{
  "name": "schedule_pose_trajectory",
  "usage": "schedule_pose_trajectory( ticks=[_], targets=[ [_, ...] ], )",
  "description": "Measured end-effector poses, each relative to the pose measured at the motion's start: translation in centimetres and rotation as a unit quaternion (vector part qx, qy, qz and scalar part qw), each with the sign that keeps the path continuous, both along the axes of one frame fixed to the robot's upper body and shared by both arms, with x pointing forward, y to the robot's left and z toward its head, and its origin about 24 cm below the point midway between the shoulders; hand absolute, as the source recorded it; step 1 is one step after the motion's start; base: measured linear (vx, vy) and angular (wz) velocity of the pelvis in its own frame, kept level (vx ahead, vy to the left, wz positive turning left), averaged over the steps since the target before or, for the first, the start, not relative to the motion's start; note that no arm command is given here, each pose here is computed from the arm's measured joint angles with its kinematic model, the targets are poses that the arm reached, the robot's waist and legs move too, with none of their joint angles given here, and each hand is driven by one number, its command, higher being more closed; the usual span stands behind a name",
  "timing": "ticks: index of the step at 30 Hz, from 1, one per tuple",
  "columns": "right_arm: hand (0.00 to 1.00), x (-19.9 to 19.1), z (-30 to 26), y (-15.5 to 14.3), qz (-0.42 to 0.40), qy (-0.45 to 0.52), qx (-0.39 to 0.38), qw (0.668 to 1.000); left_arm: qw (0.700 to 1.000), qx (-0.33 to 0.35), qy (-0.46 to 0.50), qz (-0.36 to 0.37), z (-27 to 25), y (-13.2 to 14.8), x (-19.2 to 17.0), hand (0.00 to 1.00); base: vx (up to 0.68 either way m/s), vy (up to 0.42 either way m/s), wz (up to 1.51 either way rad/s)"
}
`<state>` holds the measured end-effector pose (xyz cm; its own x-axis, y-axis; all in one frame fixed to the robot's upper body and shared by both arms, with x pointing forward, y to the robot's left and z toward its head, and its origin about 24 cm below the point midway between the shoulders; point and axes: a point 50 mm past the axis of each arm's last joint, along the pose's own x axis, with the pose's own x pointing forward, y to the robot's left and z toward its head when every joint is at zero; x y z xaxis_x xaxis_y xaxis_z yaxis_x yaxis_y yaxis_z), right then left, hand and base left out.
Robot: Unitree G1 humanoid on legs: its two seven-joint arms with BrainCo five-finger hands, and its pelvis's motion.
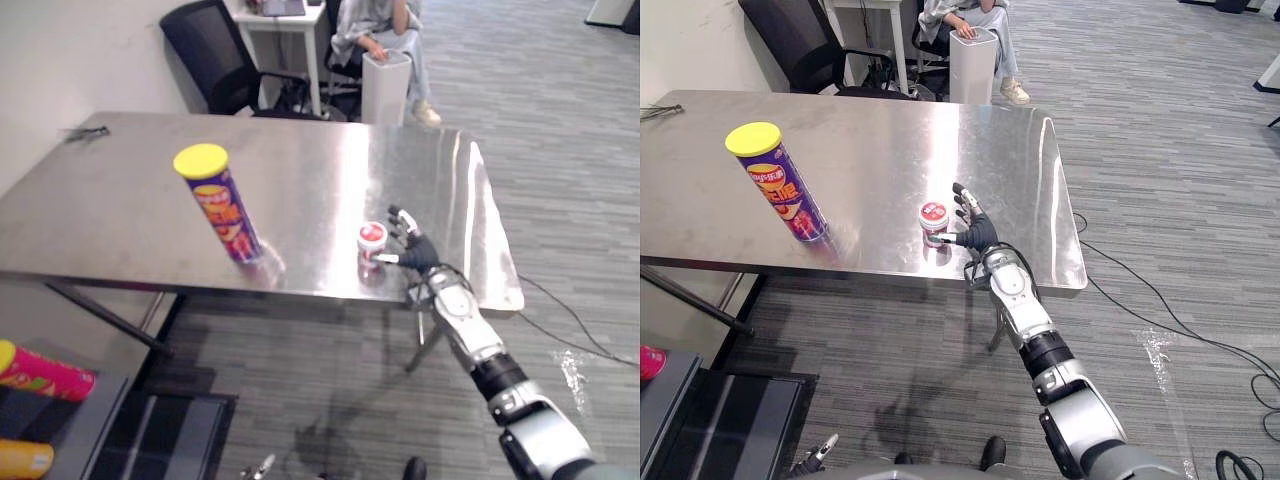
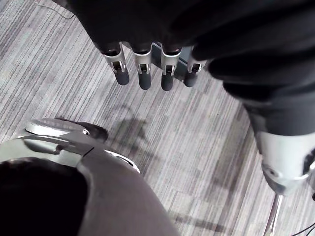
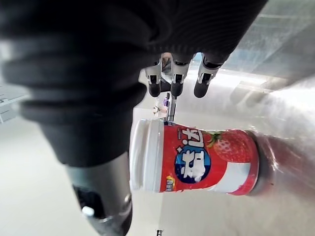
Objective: Put the gum and the chips on the shelf.
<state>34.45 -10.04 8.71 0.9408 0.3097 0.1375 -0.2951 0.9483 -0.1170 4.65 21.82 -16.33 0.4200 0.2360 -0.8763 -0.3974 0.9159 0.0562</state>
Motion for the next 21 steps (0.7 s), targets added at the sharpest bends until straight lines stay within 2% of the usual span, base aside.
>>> schedule_pose_trajectory(
  ticks=[10, 21],
  targets=[
    [0.0, 1.3, 0.0, 0.0, -0.009, 0.022, -0.016, 1.0, 1.0, 0.001, -0.006, -0.001, 0.1, 0.0, 0.3, 0.0, 0.0, 0.0, 0.0],
    [0.0, 1.9, 0.6, 1.3, 0.001, 0.026, 0.003, 1.0, 1.0, 0.001, -0.014, -0.002, 0.2, 0.0, 0.7, 0.0, 0.0, 0.0, 0.0]
  ],
)
